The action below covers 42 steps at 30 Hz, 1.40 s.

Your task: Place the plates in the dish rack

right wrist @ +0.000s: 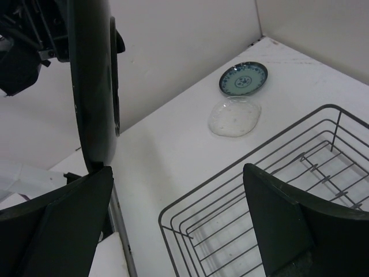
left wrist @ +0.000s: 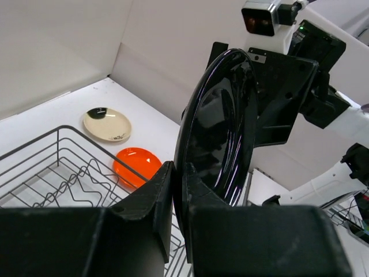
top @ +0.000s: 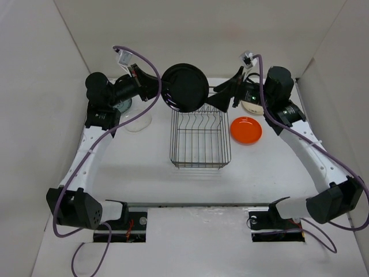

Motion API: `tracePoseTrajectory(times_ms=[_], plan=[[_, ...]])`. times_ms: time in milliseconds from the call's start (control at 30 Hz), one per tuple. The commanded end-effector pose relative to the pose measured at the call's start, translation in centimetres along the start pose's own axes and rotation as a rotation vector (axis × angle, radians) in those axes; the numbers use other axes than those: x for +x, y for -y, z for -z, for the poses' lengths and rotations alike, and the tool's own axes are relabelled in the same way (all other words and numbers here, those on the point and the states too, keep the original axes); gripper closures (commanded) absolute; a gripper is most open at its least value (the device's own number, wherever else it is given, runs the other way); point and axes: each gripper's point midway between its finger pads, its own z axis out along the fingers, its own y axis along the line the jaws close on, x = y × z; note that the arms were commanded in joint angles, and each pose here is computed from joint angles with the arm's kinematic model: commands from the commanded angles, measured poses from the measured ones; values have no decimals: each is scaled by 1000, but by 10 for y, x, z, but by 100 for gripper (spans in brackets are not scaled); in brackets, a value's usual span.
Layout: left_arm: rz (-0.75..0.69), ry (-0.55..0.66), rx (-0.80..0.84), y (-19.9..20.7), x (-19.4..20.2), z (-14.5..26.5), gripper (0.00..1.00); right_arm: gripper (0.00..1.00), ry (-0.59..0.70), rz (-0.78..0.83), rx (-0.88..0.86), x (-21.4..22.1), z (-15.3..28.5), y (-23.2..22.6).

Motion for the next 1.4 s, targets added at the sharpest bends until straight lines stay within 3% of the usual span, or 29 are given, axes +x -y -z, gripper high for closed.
tracePoseTrajectory(times_ms=[0, 400, 800, 867, 900, 933, 967, 1000, 1033, 1067, 1100, 1133, 1167, 1200, 1267, 1367], plan=[[-74, 31, 45, 16, -12, 1, 100, 2, 123, 130, -50, -49, 9, -30], [-52, 38, -58, -14, -9, -4, 100, 2, 152, 163, -49, -61, 26, -40], [-51, 29, 48, 15, -5, -12, 100, 3, 96, 108, -84, -46, -26, -30], [-49, 25, 56, 15, -3, -15, 100, 13, 102, 103, -90, -48, -33, -32], [-42, 21, 53, 13, 1, -15, 100, 26, 99, 103, -102, -46, -35, -36], [-30, 21, 53, 14, 1, -15, 100, 75, 105, 87, -106, -50, -37, -36], [-30, 21, 53, 14, 1, -15, 100, 91, 120, 79, -90, -55, -37, -36], [-15, 20, 37, 8, 2, -16, 100, 100, 139, 65, -49, -59, -38, -29], [-11, 17, 15, 3, 4, -16, 100, 100, 137, 56, -31, -55, -39, -24], [-9, 30, -26, -4, 1, -17, 90, 100, 163, 56, -18, -64, -33, -29], [7, 24, -75, -14, 2, -15, 56, 100, 180, 51, 22, -64, -28, -25], [26, 33, -124, -25, 1, -10, 56, 100, 191, 49, 46, -66, -28, -21], [37, 41, -176, -36, 1, -7, 8, 100, 196, 36, 87, -66, -21, -18], [75, 59, -273, -54, -1, -2, 0, 100, 199, 20, 140, -63, -18, -10], [105, 90, -420, -82, -8, 11, 0, 100, 196, -32, 326, -54, -9, 23], [192, 112, -768, -140, -3, 46, 0, 100, 202, -69, 565, -45, 0, 47]])
